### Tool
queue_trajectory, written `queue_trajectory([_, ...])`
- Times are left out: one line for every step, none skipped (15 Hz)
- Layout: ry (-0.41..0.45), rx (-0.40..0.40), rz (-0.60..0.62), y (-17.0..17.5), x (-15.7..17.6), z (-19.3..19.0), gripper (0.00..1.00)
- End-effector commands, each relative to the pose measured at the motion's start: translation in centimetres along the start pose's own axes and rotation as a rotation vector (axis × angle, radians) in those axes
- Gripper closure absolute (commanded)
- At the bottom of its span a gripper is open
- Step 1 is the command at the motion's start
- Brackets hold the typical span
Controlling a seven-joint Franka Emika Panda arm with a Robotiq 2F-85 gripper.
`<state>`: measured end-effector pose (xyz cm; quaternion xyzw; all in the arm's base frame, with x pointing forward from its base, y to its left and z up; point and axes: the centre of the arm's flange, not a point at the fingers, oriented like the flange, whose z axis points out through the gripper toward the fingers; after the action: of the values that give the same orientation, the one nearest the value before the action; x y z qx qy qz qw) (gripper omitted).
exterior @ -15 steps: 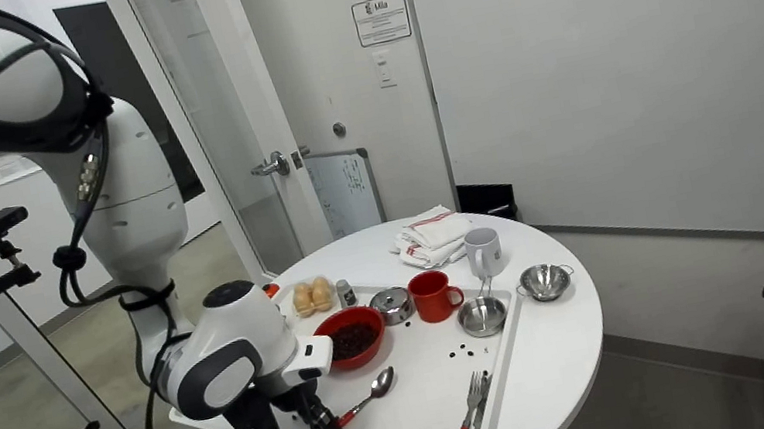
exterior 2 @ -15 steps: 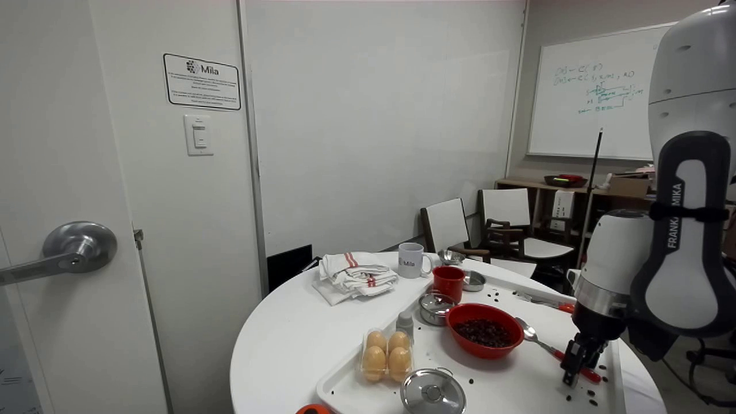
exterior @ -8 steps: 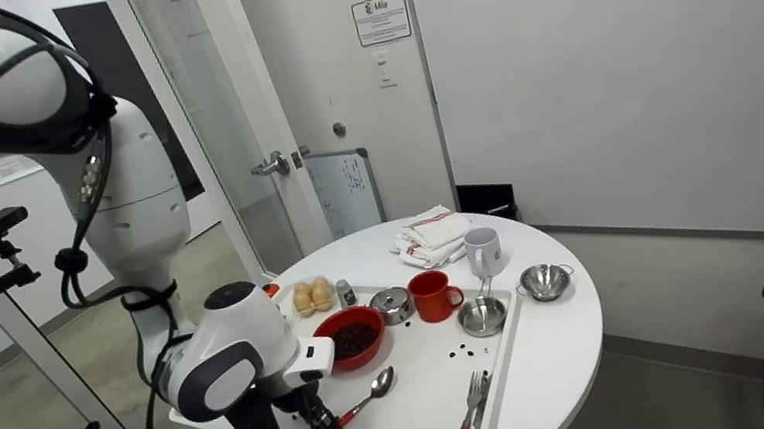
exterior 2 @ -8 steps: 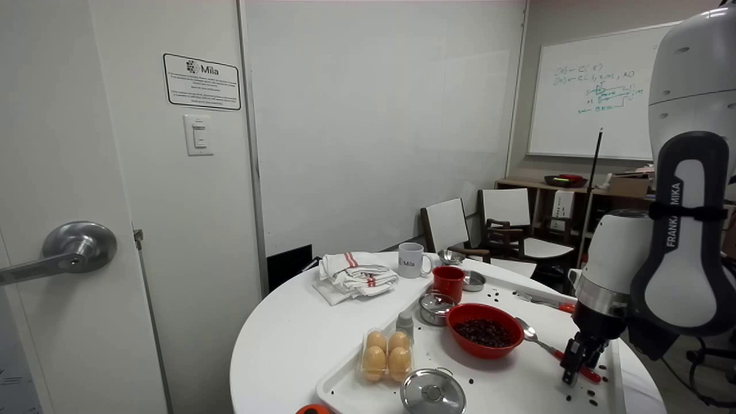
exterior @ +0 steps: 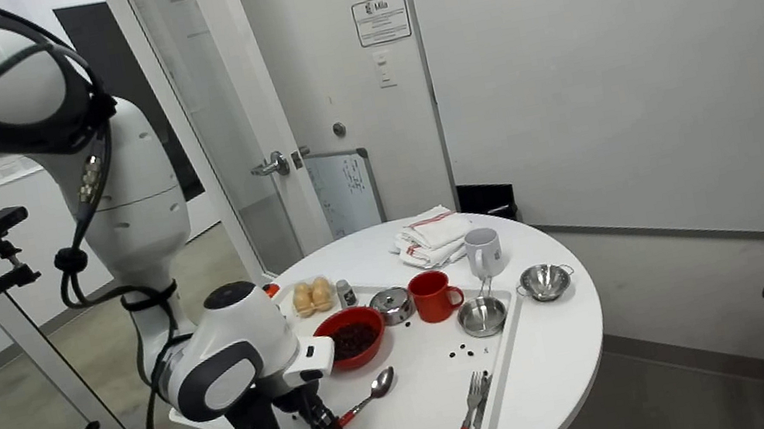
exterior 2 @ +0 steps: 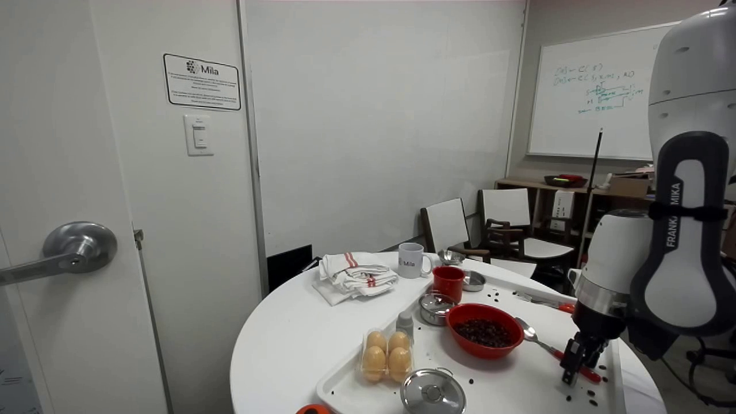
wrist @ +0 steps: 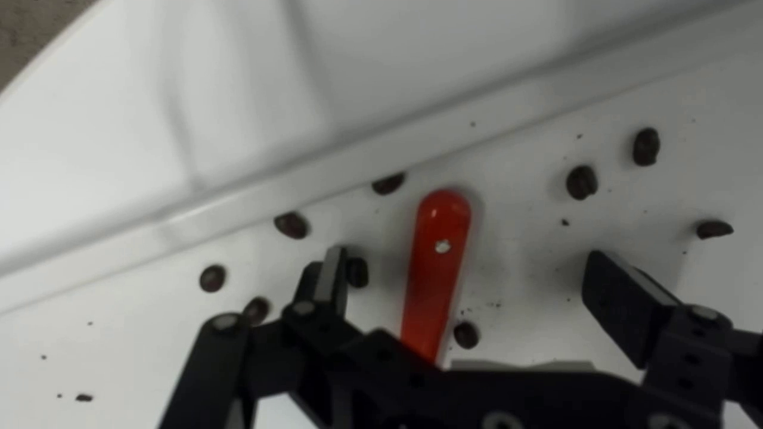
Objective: Use the spoon to stir the contents of the red bowl
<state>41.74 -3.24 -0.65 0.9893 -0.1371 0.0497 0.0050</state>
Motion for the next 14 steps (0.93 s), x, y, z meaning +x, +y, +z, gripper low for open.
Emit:
queue_trajectory([0.002,0.002,0.001,0.02,-0.02,-0.02,0.26])
queue_trajectory([0.006,0.002,0.001,0.07,-0.07,-0.04,0.27])
queue_trajectory([0.004,0.005,-0.004,0.1,-0.04,-0.04,0.32])
queue_trajectory([0.005,0.006,-0.003,0.11,0.0,-0.07,0.39])
queue_trajectory([0.005,0.009,-0.003,0.11,0.02,-0.1,0.46])
queue_trajectory([0.005,0.01,-0.001,0.13,0.03,-0.11,0.54])
queue_trajectory([0.005,0.012,-0.002,0.17,0.03,-0.13,0.61])
queue_trajectory([0.006,0.013,-0.001,0.2,0.03,-0.13,0.7])
queue_trajectory([0.006,0.013,0.001,0.24,0.03,-0.13,0.76])
queue_trajectory([0.005,0.013,0.003,0.27,0.05,-0.12,0.83])
queue_trajectory([0.004,0.013,0.004,0.31,0.07,-0.12,0.92])
queue_trajectory([0.003,0.015,0.007,0.35,0.09,-0.12,0.56])
queue_trajectory([0.002,0.016,0.009,0.38,0.1,-0.13,0.53])
queue_trajectory([0.001,0.016,0.01,0.35,0.11,-0.13,0.51])
